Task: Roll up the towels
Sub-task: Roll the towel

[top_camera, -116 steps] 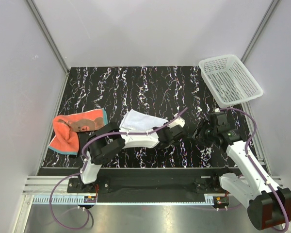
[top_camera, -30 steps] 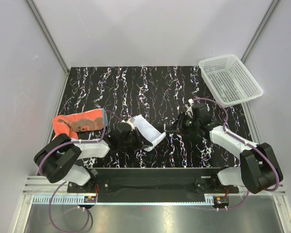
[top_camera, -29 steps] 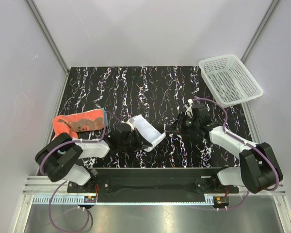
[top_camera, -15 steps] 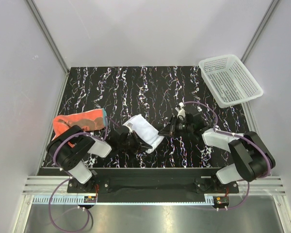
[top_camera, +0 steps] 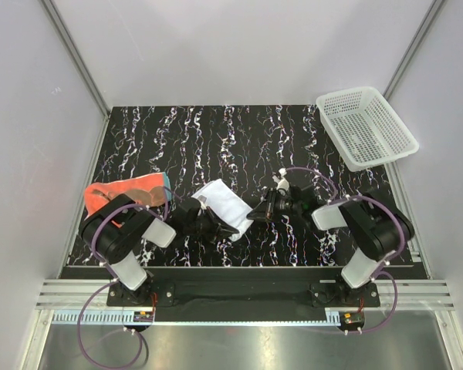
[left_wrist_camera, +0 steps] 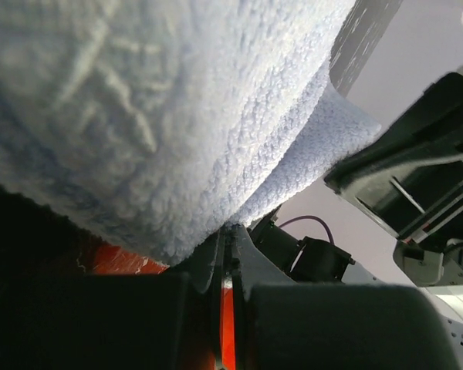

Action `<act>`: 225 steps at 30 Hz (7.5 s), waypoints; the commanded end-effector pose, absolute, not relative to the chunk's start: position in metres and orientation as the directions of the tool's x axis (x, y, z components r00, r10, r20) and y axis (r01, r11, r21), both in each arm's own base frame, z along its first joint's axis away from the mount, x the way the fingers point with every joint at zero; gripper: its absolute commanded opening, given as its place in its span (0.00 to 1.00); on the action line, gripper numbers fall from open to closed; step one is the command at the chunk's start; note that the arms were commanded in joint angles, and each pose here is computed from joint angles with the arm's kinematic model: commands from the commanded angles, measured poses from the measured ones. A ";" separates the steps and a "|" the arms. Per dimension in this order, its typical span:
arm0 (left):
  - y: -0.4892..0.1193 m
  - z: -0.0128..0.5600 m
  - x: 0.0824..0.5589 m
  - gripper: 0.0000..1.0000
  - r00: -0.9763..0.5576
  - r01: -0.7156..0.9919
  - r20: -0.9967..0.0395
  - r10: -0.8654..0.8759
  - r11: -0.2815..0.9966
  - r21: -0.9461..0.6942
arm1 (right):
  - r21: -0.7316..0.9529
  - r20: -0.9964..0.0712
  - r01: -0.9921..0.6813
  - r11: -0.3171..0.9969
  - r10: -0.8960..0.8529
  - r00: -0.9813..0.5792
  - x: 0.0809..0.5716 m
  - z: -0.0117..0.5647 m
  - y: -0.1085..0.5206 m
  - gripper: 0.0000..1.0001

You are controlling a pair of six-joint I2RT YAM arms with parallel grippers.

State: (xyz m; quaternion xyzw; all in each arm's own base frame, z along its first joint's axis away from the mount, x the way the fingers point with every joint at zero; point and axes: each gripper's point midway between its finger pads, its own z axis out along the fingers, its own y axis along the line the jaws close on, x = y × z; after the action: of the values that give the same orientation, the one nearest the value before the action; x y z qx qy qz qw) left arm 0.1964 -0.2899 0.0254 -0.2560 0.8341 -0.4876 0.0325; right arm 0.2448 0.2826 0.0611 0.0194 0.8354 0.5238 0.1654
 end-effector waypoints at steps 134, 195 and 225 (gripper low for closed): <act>-0.250 -0.015 0.177 0.19 -0.751 0.562 -0.363 0.552 0.822 0.088 | 0.929 -0.180 -0.101 0.355 0.198 -0.964 0.252 0.006 0.300 0.02; -0.347 0.009 0.161 0.04 -0.986 0.126 -0.039 0.163 0.566 -0.815 | 0.727 -0.238 0.104 0.679 0.391 -0.889 0.228 0.029 0.229 0.28; -0.364 0.104 0.162 0.58 -0.444 0.696 -0.711 0.545 0.710 0.109 | 0.442 -0.096 0.188 0.877 0.255 -0.962 0.219 0.032 0.210 0.04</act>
State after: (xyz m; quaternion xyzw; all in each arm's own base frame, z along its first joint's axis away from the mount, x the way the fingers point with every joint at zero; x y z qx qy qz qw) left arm 0.1439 -0.3579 0.0985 0.3551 0.8611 -0.1449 0.3338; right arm 0.2179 0.2093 0.0280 0.1306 0.9608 0.2317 0.0786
